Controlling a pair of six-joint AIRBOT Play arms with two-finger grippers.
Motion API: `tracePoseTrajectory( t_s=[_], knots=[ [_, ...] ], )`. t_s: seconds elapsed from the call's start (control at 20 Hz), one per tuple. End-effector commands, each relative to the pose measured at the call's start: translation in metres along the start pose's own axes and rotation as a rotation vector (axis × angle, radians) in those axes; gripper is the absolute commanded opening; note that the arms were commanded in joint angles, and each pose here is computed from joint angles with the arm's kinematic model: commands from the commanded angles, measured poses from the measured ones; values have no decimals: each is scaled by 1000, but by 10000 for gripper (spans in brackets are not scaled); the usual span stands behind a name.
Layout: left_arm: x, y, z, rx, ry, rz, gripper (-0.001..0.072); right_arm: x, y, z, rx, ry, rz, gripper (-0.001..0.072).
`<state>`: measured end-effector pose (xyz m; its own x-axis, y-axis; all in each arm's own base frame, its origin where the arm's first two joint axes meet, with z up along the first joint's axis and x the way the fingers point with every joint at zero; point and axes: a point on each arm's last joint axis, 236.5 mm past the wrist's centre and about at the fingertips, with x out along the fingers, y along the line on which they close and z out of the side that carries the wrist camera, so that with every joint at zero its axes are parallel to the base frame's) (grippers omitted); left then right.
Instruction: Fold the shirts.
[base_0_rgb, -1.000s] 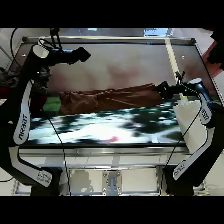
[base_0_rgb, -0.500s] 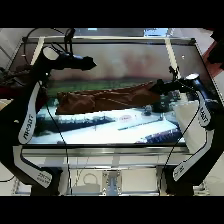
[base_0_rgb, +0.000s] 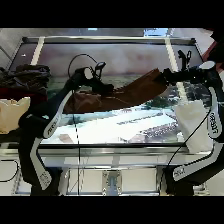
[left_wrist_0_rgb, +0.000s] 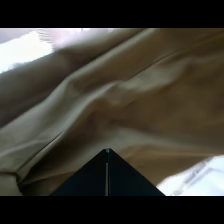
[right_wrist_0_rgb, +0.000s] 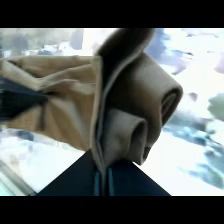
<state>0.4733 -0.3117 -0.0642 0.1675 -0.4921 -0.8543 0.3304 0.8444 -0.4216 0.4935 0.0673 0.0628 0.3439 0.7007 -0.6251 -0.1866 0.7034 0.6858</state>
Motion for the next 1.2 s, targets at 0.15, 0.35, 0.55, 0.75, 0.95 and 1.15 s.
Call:
tracePoseTrajectory(
  t_s=[0.15, 0.35, 0.55, 0.75, 0.95, 1.15],
  knots=[
    [47, -11, -12, -106, 27, -60, 9, -2, 78, 9, -156, 15, 45, 29],
    [39, -12, -1, -101, 1, -67, 10, 12, 128, 9, -277, 25, 73, 28],
    [-48, -13, 56, -29, -121, -87, 11, 30, 174, 8, -339, 11, 109, 27],
    [-184, 7, 96, 36, -317, -47, 11, 77, 245, -3, -410, -44, 170, 27],
    [-283, 35, 87, 44, -408, 44, 11, 145, 336, -11, -486, -237, 238, 27],
    [-317, 31, 59, 107, -367, 76, 11, 243, 355, -46, -375, -290, 254, 28]
  ],
)
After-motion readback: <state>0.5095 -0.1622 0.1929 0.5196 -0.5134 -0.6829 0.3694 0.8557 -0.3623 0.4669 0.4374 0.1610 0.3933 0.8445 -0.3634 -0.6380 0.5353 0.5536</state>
